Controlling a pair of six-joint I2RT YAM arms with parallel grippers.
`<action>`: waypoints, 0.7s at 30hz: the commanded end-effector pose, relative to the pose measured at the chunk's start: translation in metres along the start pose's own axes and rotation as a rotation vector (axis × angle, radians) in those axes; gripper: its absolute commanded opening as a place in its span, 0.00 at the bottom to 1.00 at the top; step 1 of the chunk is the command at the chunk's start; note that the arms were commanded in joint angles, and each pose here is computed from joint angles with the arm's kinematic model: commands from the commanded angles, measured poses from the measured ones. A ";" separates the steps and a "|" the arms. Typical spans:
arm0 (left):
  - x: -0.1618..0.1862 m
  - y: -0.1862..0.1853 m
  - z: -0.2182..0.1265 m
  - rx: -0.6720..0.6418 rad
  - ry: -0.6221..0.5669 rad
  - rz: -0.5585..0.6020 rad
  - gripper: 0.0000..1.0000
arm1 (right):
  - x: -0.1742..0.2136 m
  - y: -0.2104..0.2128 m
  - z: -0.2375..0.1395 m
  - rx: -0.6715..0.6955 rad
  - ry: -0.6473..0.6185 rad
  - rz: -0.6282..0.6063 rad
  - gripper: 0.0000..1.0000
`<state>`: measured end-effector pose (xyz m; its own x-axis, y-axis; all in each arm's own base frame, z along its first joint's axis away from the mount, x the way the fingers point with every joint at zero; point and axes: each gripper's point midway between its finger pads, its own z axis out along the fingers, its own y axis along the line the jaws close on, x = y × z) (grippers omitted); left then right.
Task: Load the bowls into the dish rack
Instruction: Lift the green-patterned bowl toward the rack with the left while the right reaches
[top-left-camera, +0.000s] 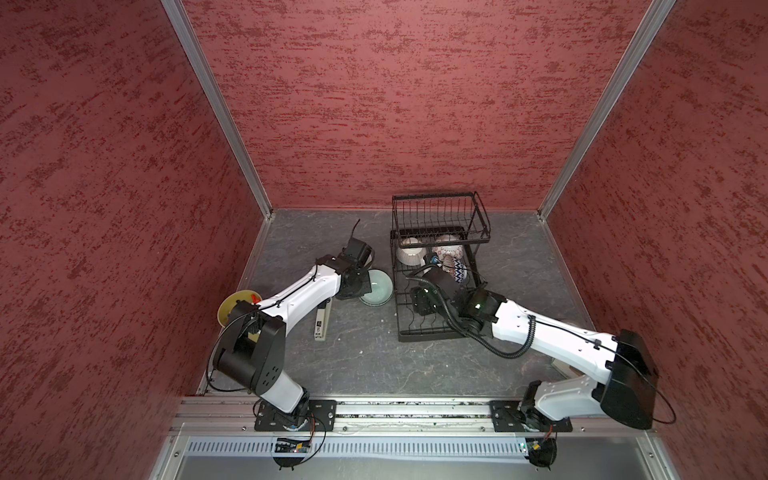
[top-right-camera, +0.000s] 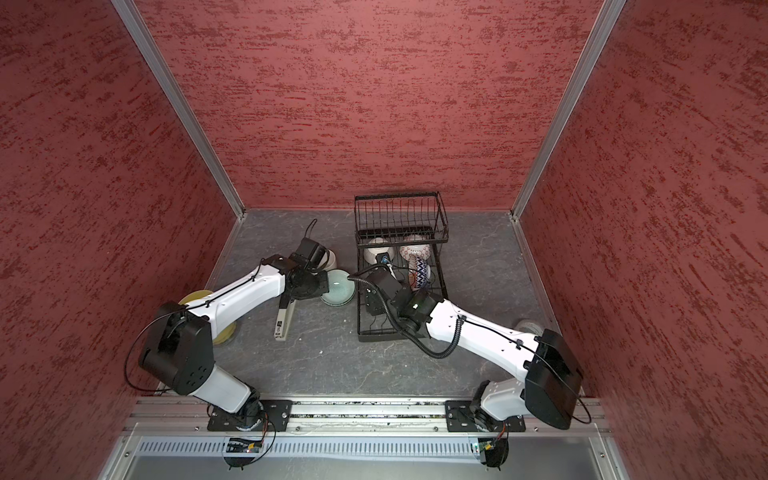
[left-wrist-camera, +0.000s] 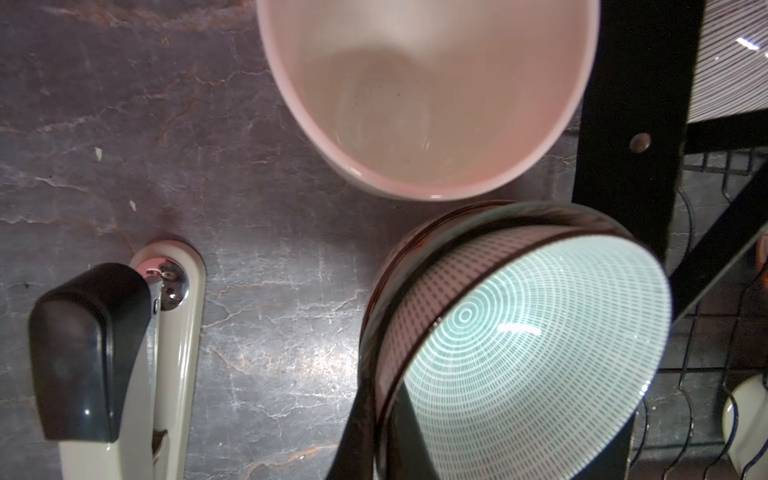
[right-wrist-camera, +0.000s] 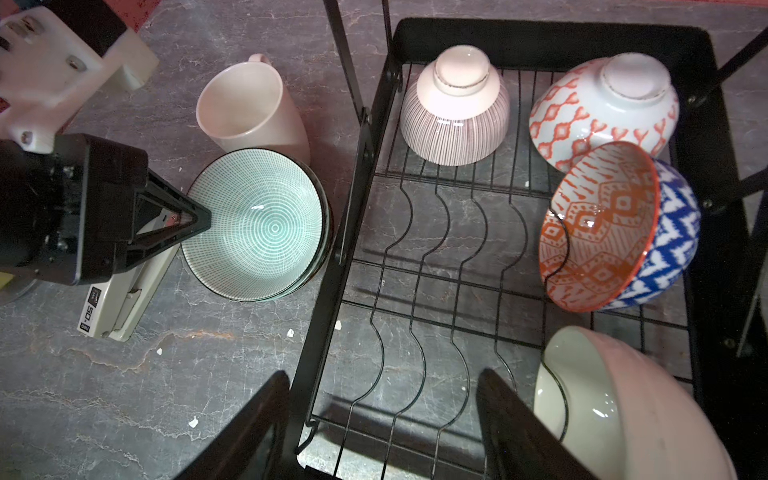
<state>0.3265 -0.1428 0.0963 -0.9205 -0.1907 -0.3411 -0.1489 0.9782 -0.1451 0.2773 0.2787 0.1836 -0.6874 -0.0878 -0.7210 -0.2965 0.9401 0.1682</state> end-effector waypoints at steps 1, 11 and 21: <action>0.002 0.000 -0.004 0.007 0.006 0.017 0.04 | -0.003 0.003 0.001 -0.015 -0.015 0.017 0.72; 0.000 -0.003 -0.009 0.026 0.005 0.022 0.00 | -0.004 0.005 0.004 -0.018 -0.011 0.010 0.72; -0.007 -0.015 -0.034 0.120 -0.043 0.018 0.00 | -0.006 0.010 0.006 -0.039 -0.012 0.010 0.73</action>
<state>0.3215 -0.1454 0.1132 -0.9166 -0.1895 -0.3521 -0.1278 0.9732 -0.1913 0.2781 0.2830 0.1792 -0.6922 -0.0925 -0.7158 -0.3034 0.9371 0.1724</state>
